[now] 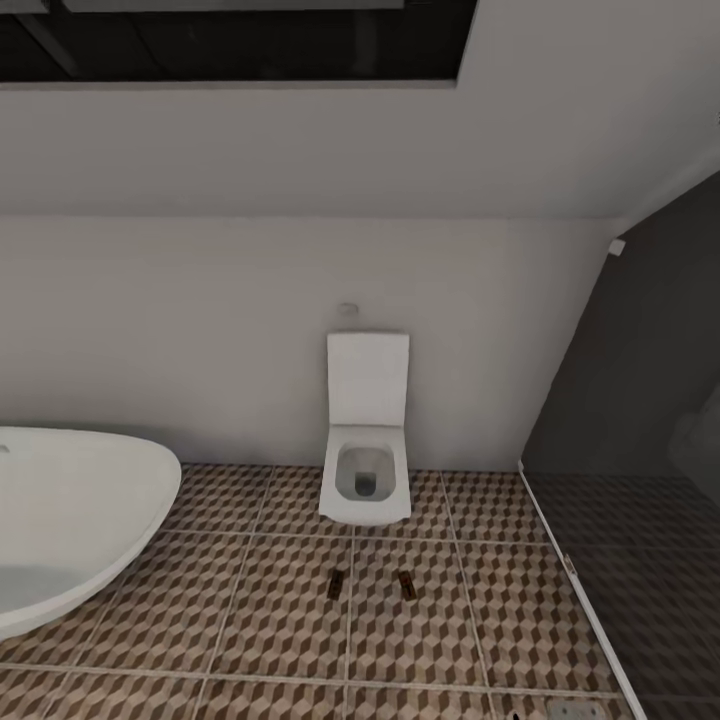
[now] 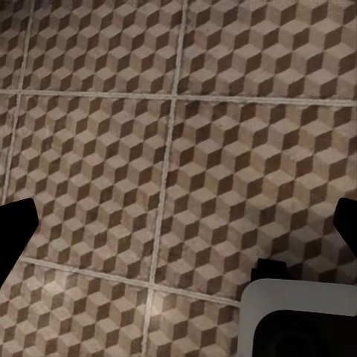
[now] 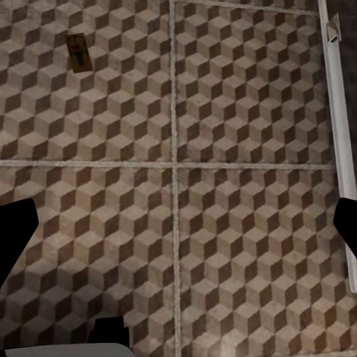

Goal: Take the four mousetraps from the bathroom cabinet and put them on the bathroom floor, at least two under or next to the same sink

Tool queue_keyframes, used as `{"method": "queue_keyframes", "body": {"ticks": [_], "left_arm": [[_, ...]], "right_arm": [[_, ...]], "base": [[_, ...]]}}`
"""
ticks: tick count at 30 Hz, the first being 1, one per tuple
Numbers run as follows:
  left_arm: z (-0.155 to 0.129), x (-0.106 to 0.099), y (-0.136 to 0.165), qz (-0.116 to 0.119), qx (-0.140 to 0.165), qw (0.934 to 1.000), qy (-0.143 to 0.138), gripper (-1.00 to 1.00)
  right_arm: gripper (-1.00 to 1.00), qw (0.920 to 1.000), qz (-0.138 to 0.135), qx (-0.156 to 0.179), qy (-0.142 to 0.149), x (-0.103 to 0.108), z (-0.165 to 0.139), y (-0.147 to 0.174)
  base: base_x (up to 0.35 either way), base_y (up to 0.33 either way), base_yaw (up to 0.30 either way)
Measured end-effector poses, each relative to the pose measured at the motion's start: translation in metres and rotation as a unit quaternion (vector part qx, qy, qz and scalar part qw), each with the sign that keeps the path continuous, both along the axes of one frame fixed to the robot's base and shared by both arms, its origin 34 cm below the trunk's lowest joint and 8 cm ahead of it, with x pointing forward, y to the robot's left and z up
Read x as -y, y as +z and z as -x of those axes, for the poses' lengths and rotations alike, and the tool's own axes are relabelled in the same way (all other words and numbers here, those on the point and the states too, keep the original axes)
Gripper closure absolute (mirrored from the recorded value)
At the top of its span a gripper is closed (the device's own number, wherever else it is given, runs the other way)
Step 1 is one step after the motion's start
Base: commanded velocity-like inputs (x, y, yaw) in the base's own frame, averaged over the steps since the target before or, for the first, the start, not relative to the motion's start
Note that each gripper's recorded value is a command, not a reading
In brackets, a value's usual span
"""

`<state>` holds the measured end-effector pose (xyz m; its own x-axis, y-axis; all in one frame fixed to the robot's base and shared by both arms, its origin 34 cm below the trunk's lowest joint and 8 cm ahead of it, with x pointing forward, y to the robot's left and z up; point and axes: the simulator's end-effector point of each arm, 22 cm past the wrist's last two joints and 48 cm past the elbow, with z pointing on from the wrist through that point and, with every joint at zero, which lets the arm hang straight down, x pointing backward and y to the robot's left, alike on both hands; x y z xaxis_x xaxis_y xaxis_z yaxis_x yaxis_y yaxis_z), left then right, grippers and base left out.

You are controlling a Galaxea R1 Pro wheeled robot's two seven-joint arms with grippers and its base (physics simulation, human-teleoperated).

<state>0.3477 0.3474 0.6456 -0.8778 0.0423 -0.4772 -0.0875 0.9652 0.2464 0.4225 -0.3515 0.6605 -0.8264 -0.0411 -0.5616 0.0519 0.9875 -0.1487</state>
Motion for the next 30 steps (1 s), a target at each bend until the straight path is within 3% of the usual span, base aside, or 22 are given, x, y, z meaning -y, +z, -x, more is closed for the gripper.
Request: {"method": "queue_keyframes", "body": {"ticks": [30], "left_arm": [[-0.0062,0.0001,0.0041,0.000,0.009,1.0000,0.000,-1.00]], "right_arm": [[-1.00,1.0000,0.000,0.009,0.000,0.0000,-0.0059,0.0054]], "base": [[0.000,0.000,0.000]]}}
